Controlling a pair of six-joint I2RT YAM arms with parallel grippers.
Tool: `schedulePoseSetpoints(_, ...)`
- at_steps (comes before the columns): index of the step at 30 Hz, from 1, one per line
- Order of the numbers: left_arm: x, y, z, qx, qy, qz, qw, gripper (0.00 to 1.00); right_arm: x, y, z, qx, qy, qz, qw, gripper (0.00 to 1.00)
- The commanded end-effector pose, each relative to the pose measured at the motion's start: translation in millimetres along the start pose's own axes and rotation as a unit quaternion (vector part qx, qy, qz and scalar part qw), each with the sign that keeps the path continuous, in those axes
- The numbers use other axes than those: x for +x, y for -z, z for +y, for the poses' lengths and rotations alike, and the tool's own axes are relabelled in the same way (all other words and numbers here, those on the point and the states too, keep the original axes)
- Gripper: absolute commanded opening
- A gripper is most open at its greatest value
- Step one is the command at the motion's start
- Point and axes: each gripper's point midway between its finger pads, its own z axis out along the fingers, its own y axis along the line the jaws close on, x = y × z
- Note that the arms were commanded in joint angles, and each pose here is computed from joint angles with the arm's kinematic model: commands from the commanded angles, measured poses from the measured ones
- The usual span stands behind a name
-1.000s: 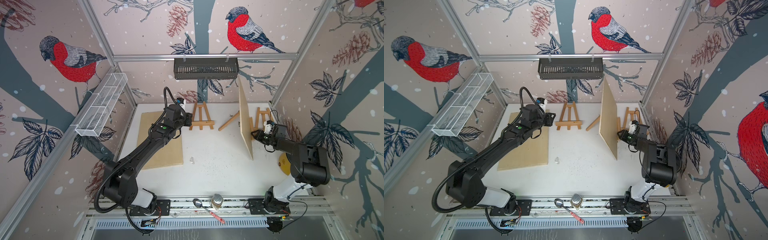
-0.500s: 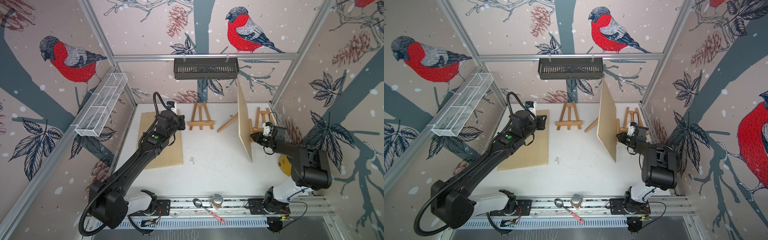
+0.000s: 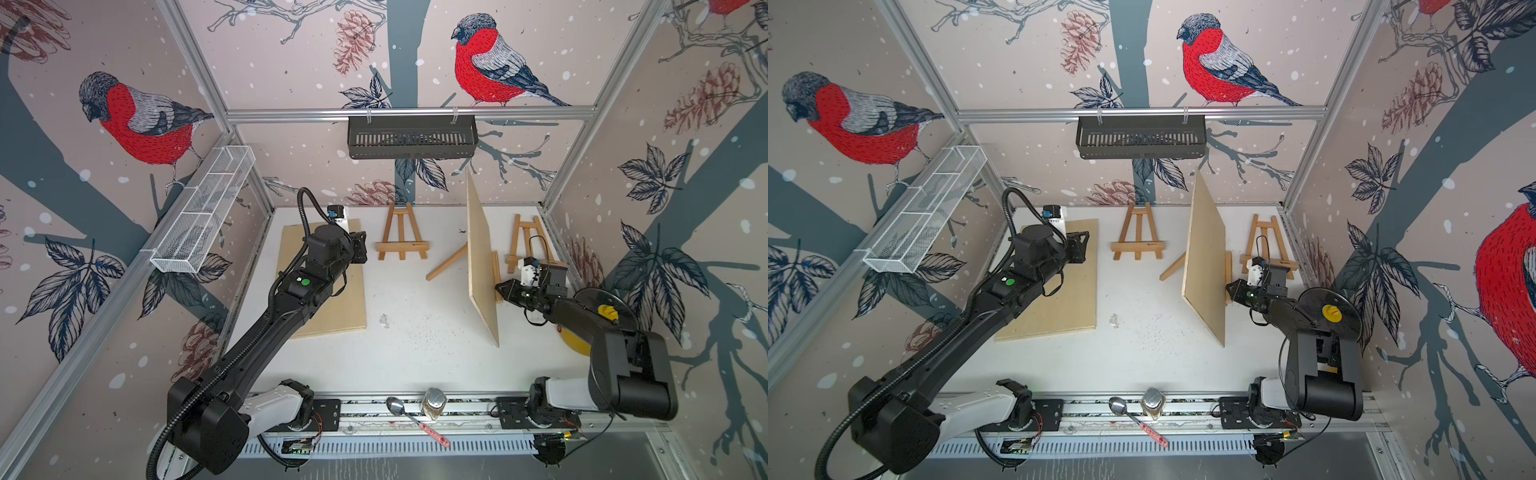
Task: Disassemble the easel
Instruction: Adjust the easel at the center of the board.
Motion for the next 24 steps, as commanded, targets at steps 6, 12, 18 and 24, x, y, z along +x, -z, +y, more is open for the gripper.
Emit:
schedulePoseSetpoints(6,-10.5,13.9,-14.9,0.033,0.018,0.008,0.999,0.34,9.1,-9.2,46.5,-0.025,0.022,-0.011,0.999,0.18)
schedulePoseSetpoints(12,-22.4,24.8,-25.9,0.049,0.024,0.022,0.998,0.34,21.4,-28.2,86.5,-0.051,0.036,-0.01,0.998,0.18)
schedulePoseSetpoints(18,-34.0,36.9,-31.2,0.055,0.029,0.022,0.998,0.34,34.1,-45.1,112.6,-0.061,0.042,-0.007,0.997,0.19)
schedulePoseSetpoints(24,-46.0,45.2,-42.8,0.078,0.036,0.022,0.996,0.34,45.9,-54.7,130.1,-0.072,0.042,-0.013,0.996,0.2)
